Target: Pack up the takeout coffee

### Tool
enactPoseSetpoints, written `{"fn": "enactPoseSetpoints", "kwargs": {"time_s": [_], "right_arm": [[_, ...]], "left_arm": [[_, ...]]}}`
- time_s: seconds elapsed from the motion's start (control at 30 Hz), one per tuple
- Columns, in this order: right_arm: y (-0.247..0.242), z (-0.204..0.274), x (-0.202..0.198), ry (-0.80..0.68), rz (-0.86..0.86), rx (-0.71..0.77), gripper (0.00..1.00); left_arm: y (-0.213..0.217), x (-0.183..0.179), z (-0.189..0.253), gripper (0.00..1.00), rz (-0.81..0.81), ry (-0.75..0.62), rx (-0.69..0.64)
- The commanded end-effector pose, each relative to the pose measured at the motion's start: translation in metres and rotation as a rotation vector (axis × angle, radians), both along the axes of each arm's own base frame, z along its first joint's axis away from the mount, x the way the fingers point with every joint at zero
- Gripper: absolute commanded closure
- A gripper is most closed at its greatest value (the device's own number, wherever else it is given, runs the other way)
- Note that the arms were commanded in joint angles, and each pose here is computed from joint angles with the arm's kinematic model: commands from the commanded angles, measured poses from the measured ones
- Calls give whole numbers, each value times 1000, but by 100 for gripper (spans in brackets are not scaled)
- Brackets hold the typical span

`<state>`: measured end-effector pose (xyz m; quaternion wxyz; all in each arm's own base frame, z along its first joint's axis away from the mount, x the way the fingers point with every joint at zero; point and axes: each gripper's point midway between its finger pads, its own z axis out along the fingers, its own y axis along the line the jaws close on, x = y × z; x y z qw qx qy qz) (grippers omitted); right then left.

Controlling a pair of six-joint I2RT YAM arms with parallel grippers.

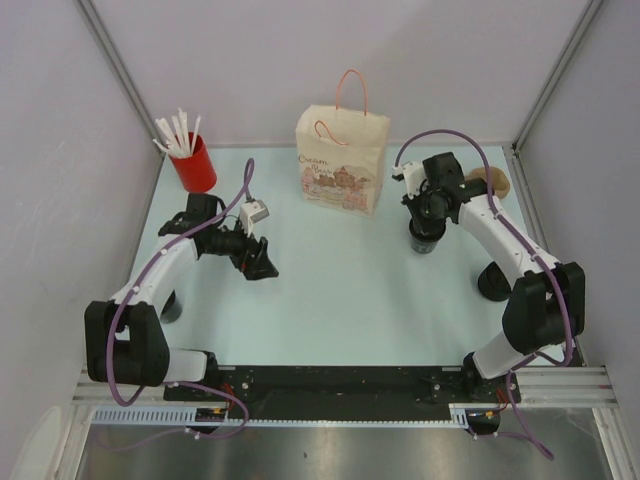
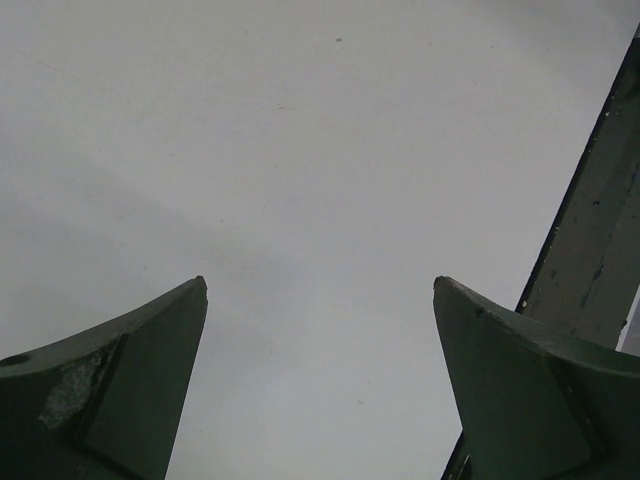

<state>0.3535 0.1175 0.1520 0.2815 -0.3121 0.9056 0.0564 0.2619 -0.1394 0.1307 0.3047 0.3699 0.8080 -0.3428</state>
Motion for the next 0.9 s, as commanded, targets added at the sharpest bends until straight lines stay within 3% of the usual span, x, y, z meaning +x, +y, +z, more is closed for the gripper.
{"fn": "enactPoseSetpoints", "kwargs": {"time_s": [0.0, 0.33, 0.53, 0.87], "right_arm": [[-10, 1, 11, -42, -85, 8, 100], [-29, -17, 19, -17, -182, 30, 100], [-29, -18, 19, -18, -176, 28, 88], [-28, -15, 17, -23, -166, 33, 80]], "left_arm": [[-3, 3, 7, 1, -37, -61, -36], [-3, 2, 6, 1, -40, -54, -38], [-3, 2, 5, 1, -41, -53, -37], [-4, 1, 5, 1, -47, -47, -42]]}}
